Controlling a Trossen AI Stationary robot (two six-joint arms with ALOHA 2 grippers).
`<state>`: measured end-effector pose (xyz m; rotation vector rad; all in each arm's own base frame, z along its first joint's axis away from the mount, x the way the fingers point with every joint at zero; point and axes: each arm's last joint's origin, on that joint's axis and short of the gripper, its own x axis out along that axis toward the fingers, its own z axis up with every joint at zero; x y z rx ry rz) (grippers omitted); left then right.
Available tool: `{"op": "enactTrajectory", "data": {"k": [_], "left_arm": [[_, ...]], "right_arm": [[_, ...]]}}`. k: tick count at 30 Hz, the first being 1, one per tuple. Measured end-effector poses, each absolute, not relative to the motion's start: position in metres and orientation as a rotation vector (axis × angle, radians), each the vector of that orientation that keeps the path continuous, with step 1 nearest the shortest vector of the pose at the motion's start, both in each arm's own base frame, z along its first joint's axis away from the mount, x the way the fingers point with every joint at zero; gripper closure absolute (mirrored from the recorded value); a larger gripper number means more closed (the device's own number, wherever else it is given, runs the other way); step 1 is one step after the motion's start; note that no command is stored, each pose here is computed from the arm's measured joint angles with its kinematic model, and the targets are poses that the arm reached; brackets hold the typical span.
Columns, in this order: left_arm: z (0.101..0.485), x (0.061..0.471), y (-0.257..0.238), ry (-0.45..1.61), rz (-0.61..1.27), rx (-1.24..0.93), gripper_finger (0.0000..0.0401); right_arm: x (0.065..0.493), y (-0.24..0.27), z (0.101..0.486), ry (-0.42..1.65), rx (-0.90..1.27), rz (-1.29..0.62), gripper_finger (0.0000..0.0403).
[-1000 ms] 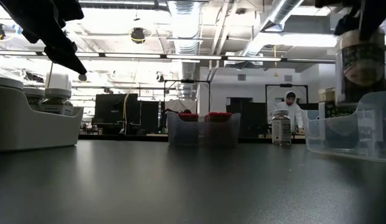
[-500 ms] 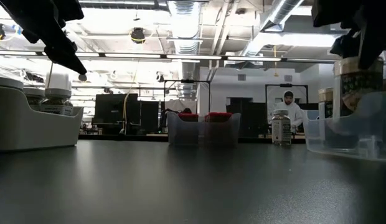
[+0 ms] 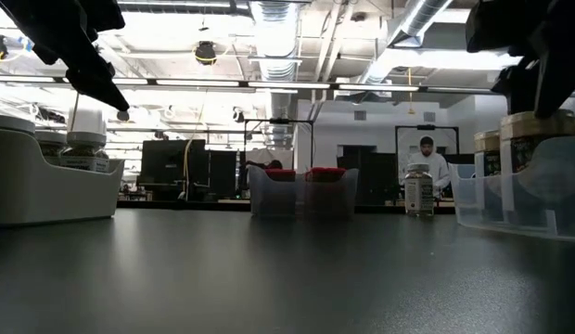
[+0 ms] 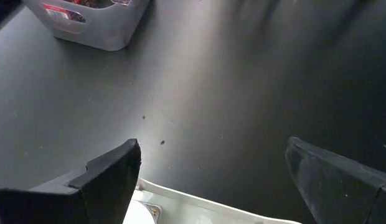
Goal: Sort spices by type
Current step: Put the gold seasoning bottle into the transparent bin
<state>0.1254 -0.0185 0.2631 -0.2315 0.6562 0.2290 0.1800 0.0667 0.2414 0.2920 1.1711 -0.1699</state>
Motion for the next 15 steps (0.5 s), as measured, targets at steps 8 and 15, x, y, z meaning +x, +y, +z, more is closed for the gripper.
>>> {"op": "enactTrajectory", "data": {"k": [8,15], "left_arm": [[0.2631,0.1255,-0.0185,0.656,0.229,-0.232,0.0017],[0.263,0.1254,-0.0185,0.657,0.229,-0.231,0.0017]], "right_arm": [[0.1798,0.0666,0.2413,1.176,0.251,-0.145,0.007],[0.1796,0.0666,0.2415,1.175,0.252,-0.144,0.0052]]}}
